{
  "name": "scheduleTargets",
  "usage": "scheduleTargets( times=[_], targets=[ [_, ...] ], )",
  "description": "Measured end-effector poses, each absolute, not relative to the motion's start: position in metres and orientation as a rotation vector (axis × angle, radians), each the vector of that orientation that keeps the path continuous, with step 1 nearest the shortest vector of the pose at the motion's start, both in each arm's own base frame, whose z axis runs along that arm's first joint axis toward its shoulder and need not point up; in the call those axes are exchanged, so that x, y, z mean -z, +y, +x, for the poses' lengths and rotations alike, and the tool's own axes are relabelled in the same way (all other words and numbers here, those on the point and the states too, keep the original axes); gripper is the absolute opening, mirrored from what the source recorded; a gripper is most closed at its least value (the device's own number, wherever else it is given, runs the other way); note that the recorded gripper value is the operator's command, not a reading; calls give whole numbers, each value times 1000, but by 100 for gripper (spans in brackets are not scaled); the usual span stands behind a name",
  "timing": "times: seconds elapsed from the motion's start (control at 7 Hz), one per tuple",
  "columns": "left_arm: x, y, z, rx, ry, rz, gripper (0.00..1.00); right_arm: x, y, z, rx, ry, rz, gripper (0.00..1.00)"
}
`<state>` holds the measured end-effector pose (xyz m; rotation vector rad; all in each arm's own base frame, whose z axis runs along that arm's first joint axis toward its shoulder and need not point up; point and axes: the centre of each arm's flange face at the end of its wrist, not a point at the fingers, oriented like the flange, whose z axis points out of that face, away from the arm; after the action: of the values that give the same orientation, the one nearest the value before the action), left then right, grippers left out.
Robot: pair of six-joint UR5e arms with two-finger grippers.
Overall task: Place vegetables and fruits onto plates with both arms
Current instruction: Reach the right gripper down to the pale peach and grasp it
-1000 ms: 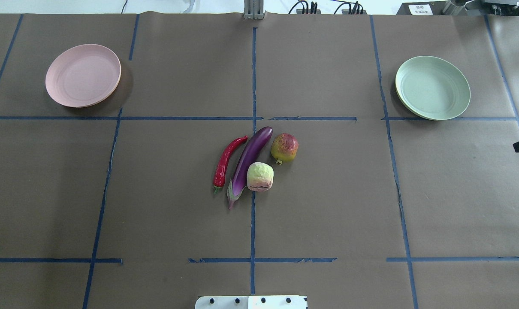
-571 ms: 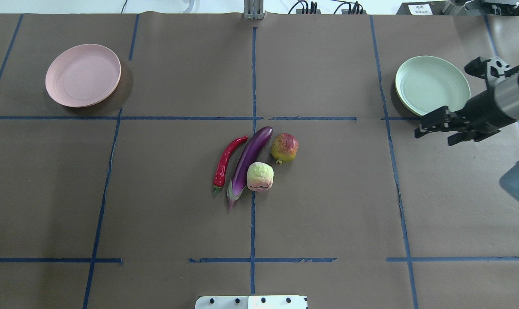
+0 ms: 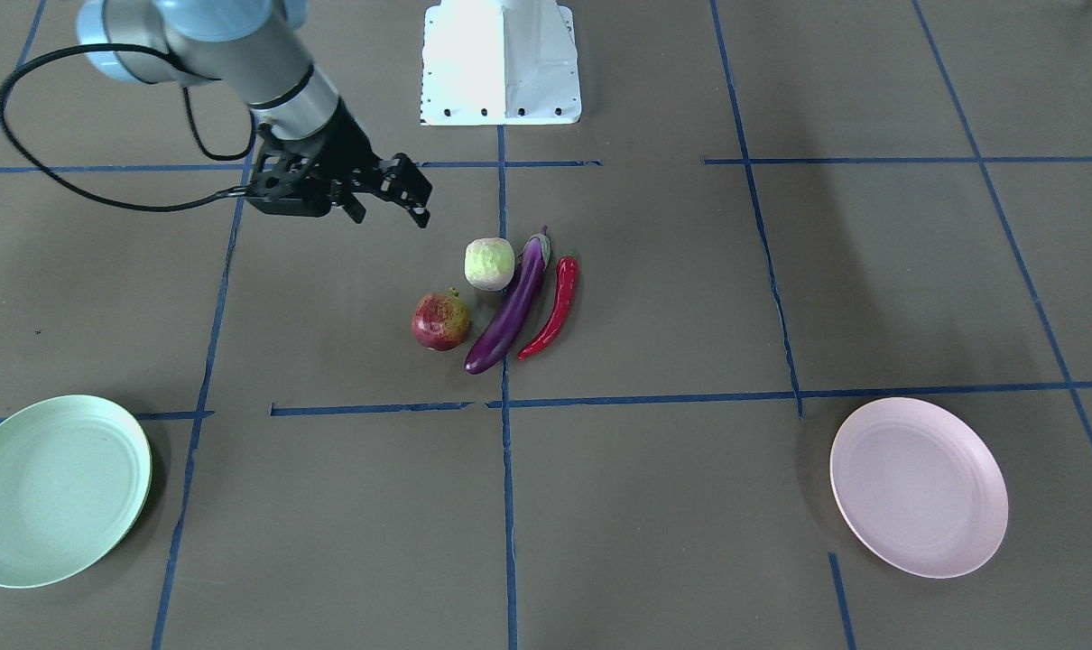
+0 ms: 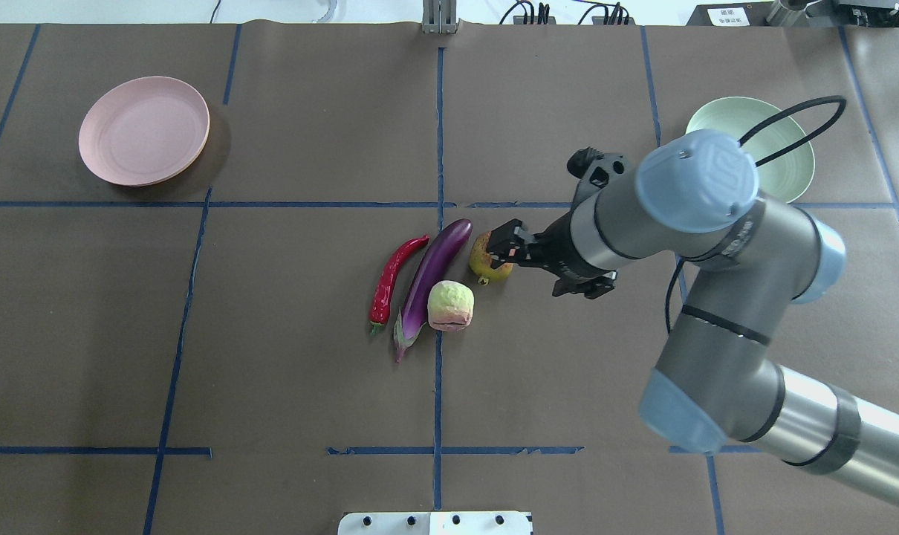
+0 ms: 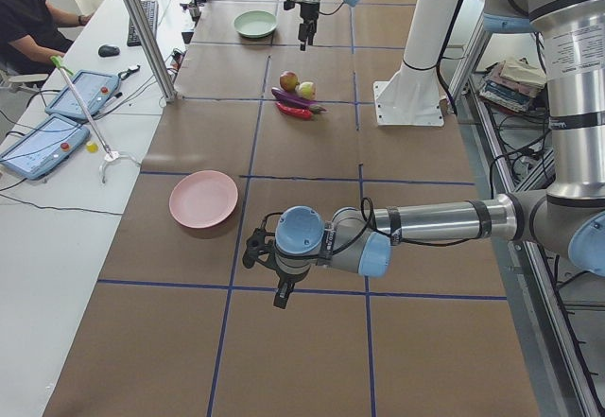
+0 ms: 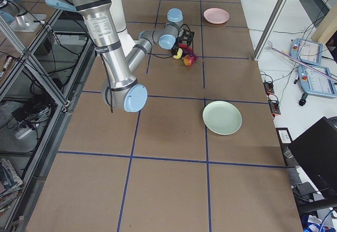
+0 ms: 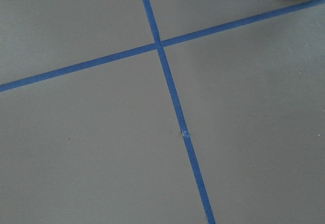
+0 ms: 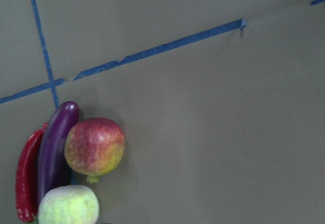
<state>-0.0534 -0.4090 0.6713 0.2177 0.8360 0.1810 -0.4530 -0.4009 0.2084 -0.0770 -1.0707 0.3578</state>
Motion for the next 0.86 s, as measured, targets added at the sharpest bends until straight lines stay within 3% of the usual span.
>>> scheduleTargets(
  times=[0.29,0.86],
  targets=[
    [-670,-411,-51,-166,837,209,100,-170,-399,-526,-466,-1010,-55,99],
    [-663,-417,-38,-122,846,204,100,-185,-379,-583,-481,-929,-28,100]
  ],
)
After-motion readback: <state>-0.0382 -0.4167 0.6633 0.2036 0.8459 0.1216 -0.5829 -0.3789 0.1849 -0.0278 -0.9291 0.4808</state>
